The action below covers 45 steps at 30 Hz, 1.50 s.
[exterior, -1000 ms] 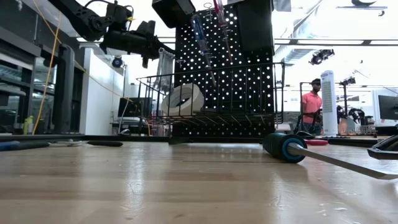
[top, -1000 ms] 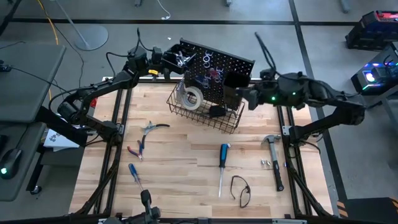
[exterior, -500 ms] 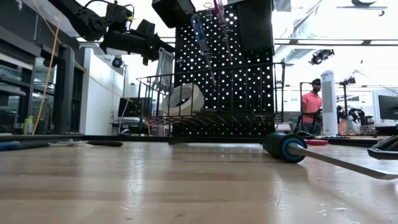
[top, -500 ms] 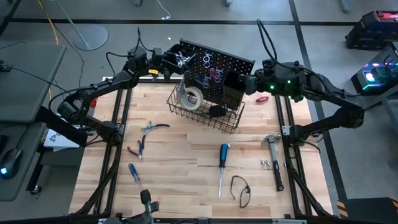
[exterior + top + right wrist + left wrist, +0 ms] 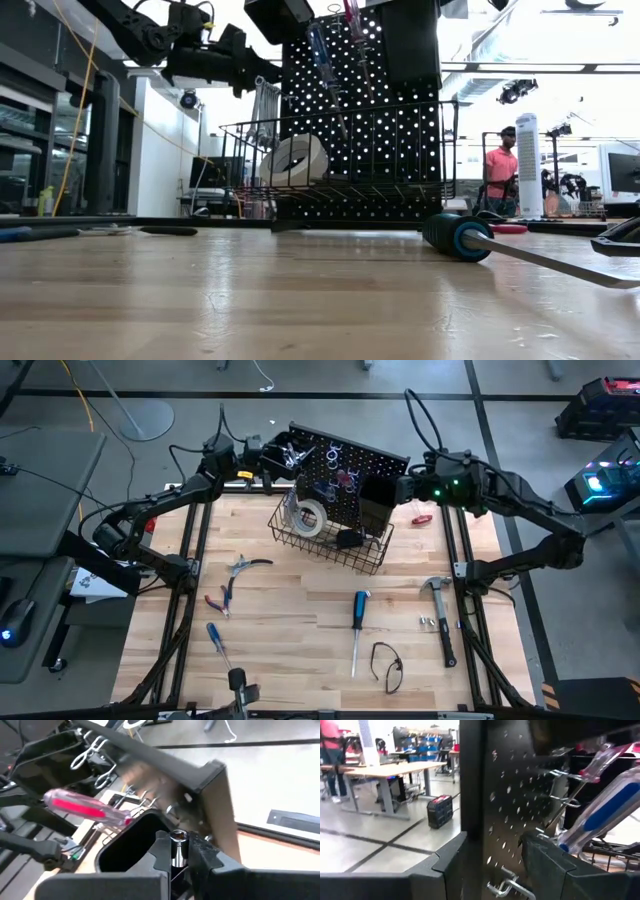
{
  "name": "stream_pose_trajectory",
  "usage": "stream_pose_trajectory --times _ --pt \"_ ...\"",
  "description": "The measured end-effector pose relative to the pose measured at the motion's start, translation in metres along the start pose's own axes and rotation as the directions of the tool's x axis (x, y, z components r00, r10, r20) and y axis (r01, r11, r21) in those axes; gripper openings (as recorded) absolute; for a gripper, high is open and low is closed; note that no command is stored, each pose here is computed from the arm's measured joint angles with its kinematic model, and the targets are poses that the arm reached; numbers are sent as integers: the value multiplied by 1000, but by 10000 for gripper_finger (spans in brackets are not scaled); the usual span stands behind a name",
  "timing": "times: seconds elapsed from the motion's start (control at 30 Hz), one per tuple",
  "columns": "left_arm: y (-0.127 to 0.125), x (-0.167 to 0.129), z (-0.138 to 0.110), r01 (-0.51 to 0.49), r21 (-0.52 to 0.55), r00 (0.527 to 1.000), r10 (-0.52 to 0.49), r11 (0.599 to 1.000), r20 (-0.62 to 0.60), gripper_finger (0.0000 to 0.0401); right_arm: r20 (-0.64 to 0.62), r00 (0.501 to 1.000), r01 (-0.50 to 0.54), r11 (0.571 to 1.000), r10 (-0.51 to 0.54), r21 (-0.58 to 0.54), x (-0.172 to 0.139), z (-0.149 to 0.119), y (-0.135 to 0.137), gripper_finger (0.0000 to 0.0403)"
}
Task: Hang tools onto peg board
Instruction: Put the socket in the left black bin on the pegboard
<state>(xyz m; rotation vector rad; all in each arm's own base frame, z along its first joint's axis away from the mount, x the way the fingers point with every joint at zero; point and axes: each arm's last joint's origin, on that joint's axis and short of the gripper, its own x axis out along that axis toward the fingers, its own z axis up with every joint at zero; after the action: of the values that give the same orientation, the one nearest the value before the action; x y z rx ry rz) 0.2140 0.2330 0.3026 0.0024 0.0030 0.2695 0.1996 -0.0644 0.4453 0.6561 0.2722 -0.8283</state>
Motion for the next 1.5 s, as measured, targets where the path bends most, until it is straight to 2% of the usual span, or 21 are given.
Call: stream_pose_trajectory --times 0.47,0.6,0.73,0.87,1.03,1.27,1.5 --pt "-5 16 -11 60 -5 998 -59 998 21 172 23 999 41 999 -41 -24 4 7 -8 20" --pt "-3 20 -14 18 -16 999 -18 1000 31 172 20 999 36 999 -36 -24 4 7 -8 20" --pt "-3 20 -10 -23 41 998 21 999 62 172 12 1000 25 999 -25 -22 4 6 -7 20" --pt "-2 22 -8 -26 98 997 19 995 73 172 1 1000 6 1000 -6 -19 4 6 -6 20" --pt "6 38 -4 -18 96 997 10 995 78 172 -5 1000 -16 1000 16 5 4 7 -5 20" --pt "17 64 0 96 35 994 -98 995 53 172 -7 1000 -27 1000 27 1 4 7 -5 20" --pt "19 61 4 212 -9 977 -212 977 27 172 -12 1000 -13 996 12 -84 4 7 -6 20"
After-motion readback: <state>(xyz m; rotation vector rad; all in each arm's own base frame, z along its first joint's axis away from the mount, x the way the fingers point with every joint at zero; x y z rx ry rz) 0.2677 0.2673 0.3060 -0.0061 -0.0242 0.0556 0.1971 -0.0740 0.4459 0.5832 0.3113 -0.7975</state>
